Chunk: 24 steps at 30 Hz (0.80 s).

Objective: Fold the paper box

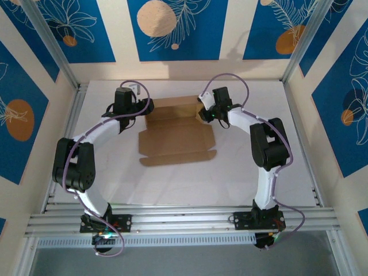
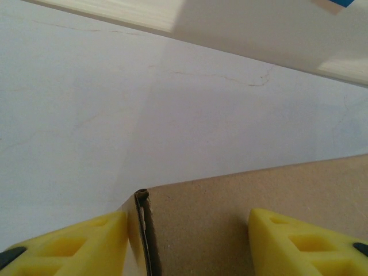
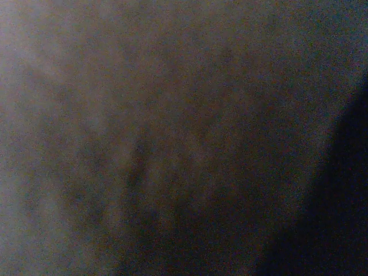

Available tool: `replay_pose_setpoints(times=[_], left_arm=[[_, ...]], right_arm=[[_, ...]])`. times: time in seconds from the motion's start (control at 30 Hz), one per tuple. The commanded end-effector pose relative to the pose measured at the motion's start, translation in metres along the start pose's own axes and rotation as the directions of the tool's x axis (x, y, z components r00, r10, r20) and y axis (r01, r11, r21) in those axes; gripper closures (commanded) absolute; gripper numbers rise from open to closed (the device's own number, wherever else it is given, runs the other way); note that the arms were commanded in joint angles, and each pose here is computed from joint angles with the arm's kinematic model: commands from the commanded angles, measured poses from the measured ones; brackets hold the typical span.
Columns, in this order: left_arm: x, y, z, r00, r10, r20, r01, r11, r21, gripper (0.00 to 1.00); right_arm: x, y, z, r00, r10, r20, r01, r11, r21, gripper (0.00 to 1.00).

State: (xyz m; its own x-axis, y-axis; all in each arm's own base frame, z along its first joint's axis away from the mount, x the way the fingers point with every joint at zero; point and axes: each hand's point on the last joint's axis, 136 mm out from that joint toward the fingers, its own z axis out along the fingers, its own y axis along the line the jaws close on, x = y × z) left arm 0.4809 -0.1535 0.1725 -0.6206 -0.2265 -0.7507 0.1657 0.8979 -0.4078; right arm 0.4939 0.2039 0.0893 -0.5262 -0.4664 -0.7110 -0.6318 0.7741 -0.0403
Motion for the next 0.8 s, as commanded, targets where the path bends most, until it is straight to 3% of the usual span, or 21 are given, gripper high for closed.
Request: replay_pose_setpoints(times=[0.0,0.23,0.4,0.53,0.67,0.77], left_arm=[[0.029,-0.008,0.007,0.995,0.002,-0.1,0.005,0.998,0.067,0.44],[0.032,-0.028,0.0,0.991,-0.076,-0.111,0.092,0.985,0.147,0.42],[0.063,-0.086,-0.012,0.983,-0.068,-0.172,0.112,0.96,0.256,0.41],[0.066,-0.105,-0.03,0.975,-0.119,-0.188,0.176,0.93,0.322,0.4],[0.046,-0.103,-0.056,0.989,-0.049,-0.136,0.087,0.954,0.286,0.31],[0.042,-0.092,-0.067,0.987,0.026,-0.158,0.008,0.978,0.208,0.24]], right_arm=[[-0.034,0.009,0.003,0.995,-0.005,0.095,0.009,0.999,-0.04,0.8],[-0.033,0.003,0.008,0.997,0.025,0.067,-0.024,1.0,-0.009,0.88],[-0.035,-0.001,0.008,0.998,-0.028,0.048,0.028,1.0,-0.001,0.89],[-0.037,-0.007,0.005,0.997,-0.056,0.06,0.057,0.998,-0.015,0.89],[-0.041,-0.004,-0.005,0.993,-0.06,0.105,0.071,0.991,-0.11,0.89],[-0.043,0.003,-0.013,0.989,-0.042,0.144,0.071,0.976,-0.207,0.89]])
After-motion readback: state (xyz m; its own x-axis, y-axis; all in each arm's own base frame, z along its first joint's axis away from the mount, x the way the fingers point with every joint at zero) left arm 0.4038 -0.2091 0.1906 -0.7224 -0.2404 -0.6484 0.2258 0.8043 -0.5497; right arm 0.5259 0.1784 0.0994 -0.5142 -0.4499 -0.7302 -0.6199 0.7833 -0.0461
